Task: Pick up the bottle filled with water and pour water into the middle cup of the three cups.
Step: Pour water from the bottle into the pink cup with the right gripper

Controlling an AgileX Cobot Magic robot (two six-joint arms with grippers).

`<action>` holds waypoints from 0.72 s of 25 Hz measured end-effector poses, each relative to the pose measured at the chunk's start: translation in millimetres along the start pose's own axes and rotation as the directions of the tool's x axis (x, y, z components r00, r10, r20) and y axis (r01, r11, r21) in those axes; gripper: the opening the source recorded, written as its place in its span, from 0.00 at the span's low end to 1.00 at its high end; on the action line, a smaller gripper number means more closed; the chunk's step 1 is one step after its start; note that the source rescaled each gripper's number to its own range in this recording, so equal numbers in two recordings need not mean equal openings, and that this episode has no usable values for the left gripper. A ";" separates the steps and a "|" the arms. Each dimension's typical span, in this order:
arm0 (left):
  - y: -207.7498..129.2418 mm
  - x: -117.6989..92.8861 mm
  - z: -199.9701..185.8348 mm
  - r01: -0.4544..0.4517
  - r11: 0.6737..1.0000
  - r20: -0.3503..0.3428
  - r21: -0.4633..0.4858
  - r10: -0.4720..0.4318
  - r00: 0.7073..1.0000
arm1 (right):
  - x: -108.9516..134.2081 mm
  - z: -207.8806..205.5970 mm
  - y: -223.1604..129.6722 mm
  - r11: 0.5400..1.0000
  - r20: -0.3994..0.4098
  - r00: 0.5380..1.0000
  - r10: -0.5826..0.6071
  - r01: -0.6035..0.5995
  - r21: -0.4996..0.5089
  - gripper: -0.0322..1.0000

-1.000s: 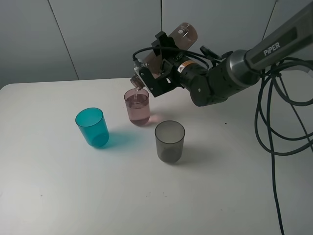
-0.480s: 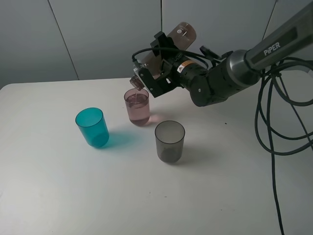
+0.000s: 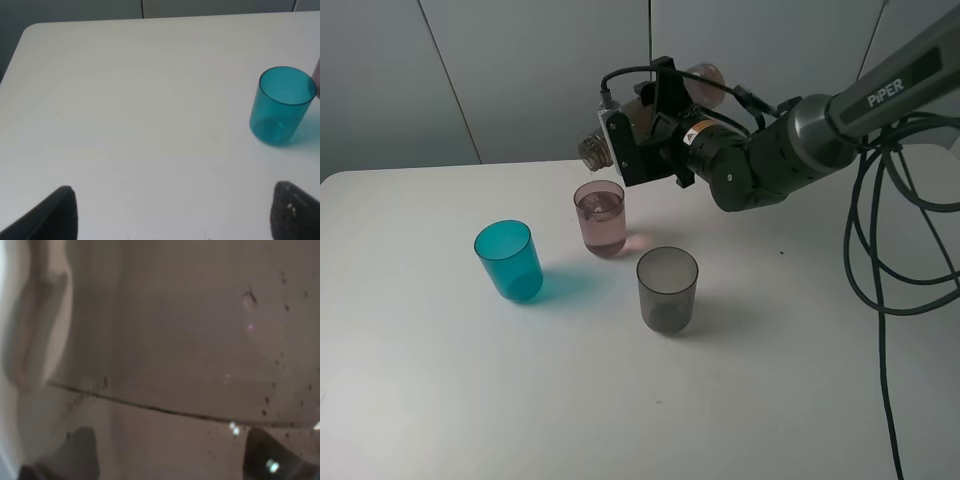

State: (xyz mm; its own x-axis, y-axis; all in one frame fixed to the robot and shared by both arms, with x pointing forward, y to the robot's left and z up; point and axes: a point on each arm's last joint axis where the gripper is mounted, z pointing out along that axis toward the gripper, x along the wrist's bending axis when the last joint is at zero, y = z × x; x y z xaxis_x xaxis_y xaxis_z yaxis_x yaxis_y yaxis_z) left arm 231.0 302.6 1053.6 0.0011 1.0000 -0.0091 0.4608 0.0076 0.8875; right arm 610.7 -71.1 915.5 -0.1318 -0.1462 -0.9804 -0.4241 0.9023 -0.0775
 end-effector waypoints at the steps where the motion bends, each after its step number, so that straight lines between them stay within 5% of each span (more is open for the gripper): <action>1: 0.0 0.0 0.0 0.000 1.000 0.000 0.000 0.000 1.000 | -4.1 -1.1 -0.2 0.996 0.004 0.996 0.092 -0.092 -0.002 0.03; 6: 0.0 0.0 0.0 0.000 1.000 0.000 0.000 0.000 1.000 | -13.2 -3.9 -14.5 0.906 0.027 0.905 0.424 -0.424 0.005 0.03; 10: 0.0 0.0 0.0 0.000 1.000 0.000 0.000 0.000 1.000 | -9.9 -11.5 -36.3 0.733 0.014 0.733 0.680 -0.680 0.001 0.03; 11: 0.0 0.0 0.0 0.000 1.000 0.000 0.000 0.000 1.000 | -8.5 -12.6 -41.1 0.678 0.001 0.678 0.735 -0.735 -0.009 0.03; 16: 0.0 0.0 0.0 0.000 1.000 0.000 0.000 0.000 1.000 | -1.1 -15.3 -73.9 0.205 -0.076 0.204 0.976 -0.979 -0.003 0.03; 18: 0.0 0.0 0.0 0.000 1.000 0.000 0.000 0.000 1.000 | 0.3 -16.3 -84.0 0.073 -0.079 0.072 0.994 -0.997 0.011 0.03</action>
State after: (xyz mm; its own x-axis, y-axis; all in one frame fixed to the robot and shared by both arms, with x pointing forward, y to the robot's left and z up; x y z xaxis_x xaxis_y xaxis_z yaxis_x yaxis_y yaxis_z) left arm 231.0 302.6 1053.6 0.0011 1.0000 -0.0091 0.4608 0.0076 0.8875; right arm 631.6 -153.6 924.6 -0.5016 0.8547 -0.1338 0.1105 0.2167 0.9700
